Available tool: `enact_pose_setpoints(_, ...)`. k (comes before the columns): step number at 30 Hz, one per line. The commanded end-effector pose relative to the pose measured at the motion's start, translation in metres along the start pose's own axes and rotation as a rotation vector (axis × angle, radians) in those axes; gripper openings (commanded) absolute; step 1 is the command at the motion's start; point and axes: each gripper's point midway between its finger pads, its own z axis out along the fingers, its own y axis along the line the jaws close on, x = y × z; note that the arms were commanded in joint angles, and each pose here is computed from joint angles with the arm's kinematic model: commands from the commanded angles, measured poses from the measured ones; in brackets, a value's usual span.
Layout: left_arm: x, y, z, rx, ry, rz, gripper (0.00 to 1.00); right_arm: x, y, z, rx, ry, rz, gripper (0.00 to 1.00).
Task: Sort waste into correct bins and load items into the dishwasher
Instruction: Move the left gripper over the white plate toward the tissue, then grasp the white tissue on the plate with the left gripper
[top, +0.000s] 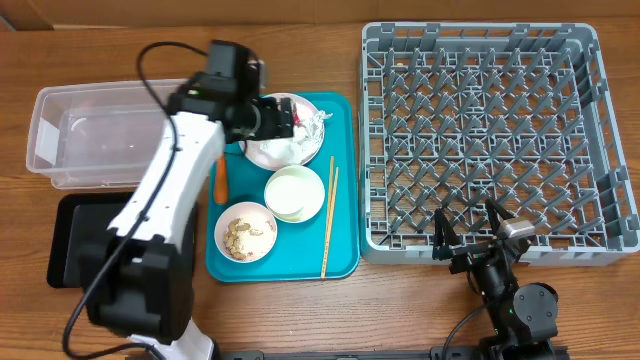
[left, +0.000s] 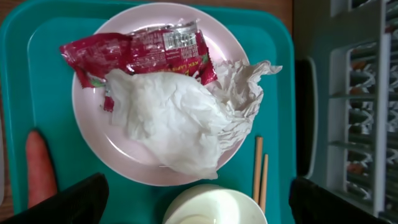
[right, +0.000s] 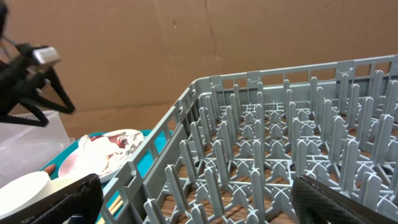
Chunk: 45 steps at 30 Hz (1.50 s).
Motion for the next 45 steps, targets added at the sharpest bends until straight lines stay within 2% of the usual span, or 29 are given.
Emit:
enact_pose_setpoints(1,-0.003,0.020,0.017,-0.175,-0.015,0.006,1.00,0.001,0.000,0.000,-0.005,-0.006,-0.004,1.00)
enact_pose_setpoints(4,-0.006,0.028,0.025,-0.225,-0.024,0.009,1.00,0.001,0.000,0.000,-0.005,-0.006,-0.004,1.00)
enact_pose_setpoints(8,-0.008,0.028,0.034,-0.206,-0.023,-0.003,1.00,0.001,0.000,0.000,-0.005,-0.006,-0.004,1.00)
enact_pose_setpoints(9,-0.007,0.027,0.036,-0.200,-0.019,-0.004,0.91,0.001,0.000,0.000,-0.005,-0.006,-0.004,1.00)
enact_pose_setpoints(10,-0.006,0.028,0.038,-0.202,-0.015,-0.005,0.76,0.001,0.000,0.000,-0.005,-0.006,-0.004,1.00)
enact_pose_setpoints(11,-0.005,0.029,0.041,-0.204,-0.010,-0.005,0.70,0.001,0.000,0.000,-0.005,-0.006,-0.004,1.00)
enact_pose_setpoints(12,-0.004,0.029,0.043,-0.206,-0.003,-0.005,0.70,0.001,0.000,0.000,-0.005,-0.006,-0.004,1.00)
enact_pose_setpoints(14,-0.001,0.031,0.050,-0.211,0.013,-0.012,0.75,0.001,0.000,0.000,-0.005,-0.006,-0.004,1.00)
enact_pose_setpoints(17,0.007,0.036,0.064,-0.223,0.048,-0.018,0.74,0.001,0.000,0.000,-0.005,-0.006,-0.004,1.00)
enact_pose_setpoints(23,0.017,0.046,0.083,-0.242,0.096,-0.027,0.63,0.001,0.000,0.000,-0.005,-0.006,-0.004,1.00)
enact_pose_setpoints(34,0.001,0.043,0.086,-0.229,0.028,-0.024,0.64,0.001,0.000,0.000,-0.005,-0.006,-0.004,1.00)
enact_pose_setpoints(39,-0.002,0.043,0.086,-0.230,0.018,-0.023,0.56,0.001,0.000,0.000,-0.005,-0.006,-0.004,1.00)
enact_pose_setpoints(45,-0.006,0.055,0.083,-0.299,-0.004,-0.020,0.54,0.001,0.000,0.000,-0.005,-0.006,-0.004,1.00)
